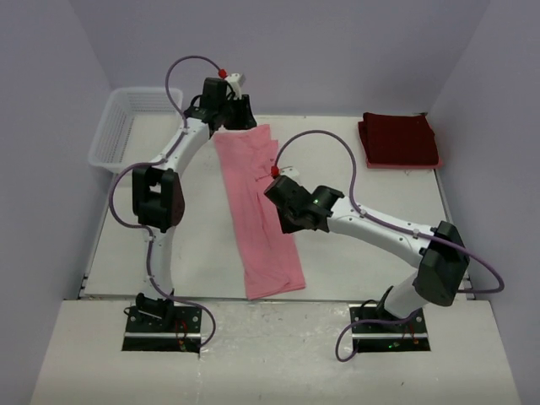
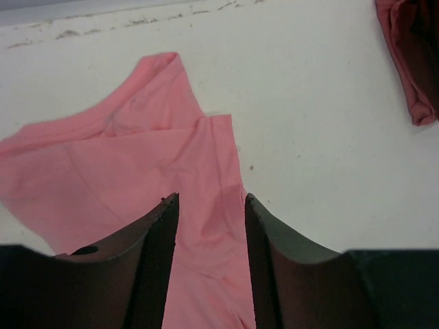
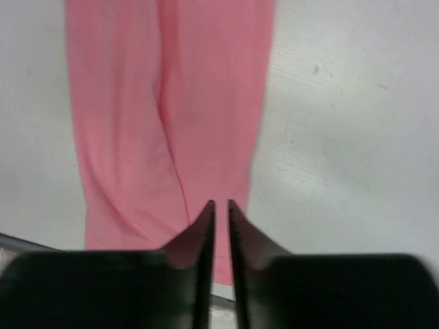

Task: Fold and stack the t-shirts
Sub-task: Rotate the tshirt 90 degrees

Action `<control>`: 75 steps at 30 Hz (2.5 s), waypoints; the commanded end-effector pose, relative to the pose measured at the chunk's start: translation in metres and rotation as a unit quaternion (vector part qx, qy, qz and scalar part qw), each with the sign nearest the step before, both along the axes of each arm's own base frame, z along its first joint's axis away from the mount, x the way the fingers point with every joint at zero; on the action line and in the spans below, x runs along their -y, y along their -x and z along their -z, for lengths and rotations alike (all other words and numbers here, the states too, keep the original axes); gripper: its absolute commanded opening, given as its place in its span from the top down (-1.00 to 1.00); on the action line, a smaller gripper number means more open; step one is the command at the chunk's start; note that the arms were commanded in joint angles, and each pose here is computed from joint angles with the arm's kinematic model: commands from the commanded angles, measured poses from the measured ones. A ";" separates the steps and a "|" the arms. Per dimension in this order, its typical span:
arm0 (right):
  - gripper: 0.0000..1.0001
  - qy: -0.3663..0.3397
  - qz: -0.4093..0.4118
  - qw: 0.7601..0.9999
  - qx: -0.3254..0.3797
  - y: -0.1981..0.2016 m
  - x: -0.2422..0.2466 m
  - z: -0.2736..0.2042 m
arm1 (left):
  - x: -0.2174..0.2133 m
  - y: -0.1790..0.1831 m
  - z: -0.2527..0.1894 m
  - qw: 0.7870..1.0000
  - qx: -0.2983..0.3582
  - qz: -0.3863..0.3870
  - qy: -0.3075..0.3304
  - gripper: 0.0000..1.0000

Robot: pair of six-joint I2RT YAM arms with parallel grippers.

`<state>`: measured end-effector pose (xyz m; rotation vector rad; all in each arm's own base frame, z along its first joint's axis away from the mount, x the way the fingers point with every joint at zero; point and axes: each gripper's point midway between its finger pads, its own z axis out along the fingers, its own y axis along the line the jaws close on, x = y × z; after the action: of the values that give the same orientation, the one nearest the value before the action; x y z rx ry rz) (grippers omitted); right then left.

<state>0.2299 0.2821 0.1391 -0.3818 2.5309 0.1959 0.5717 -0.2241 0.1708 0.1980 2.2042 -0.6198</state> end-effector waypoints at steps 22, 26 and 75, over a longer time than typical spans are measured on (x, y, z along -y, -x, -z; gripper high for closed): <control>1.00 -0.029 0.021 0.992 -0.119 0.049 0.020 0.082 | 0.030 0.026 0.122 0.993 -0.085 0.001 -0.086 0.64; 1.00 -0.029 0.005 0.989 -0.143 0.059 0.014 0.098 | 0.024 0.022 0.144 0.991 -0.098 -0.006 -0.092 0.62; -0.03 -0.150 -0.012 0.986 -0.076 0.080 0.016 0.057 | -0.057 0.343 0.028 0.979 -0.134 -0.133 0.077 -0.17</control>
<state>0.1693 0.2471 0.0973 -0.2885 2.5583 0.4194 0.2403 -0.1548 0.1186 -0.2299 2.4466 -0.5147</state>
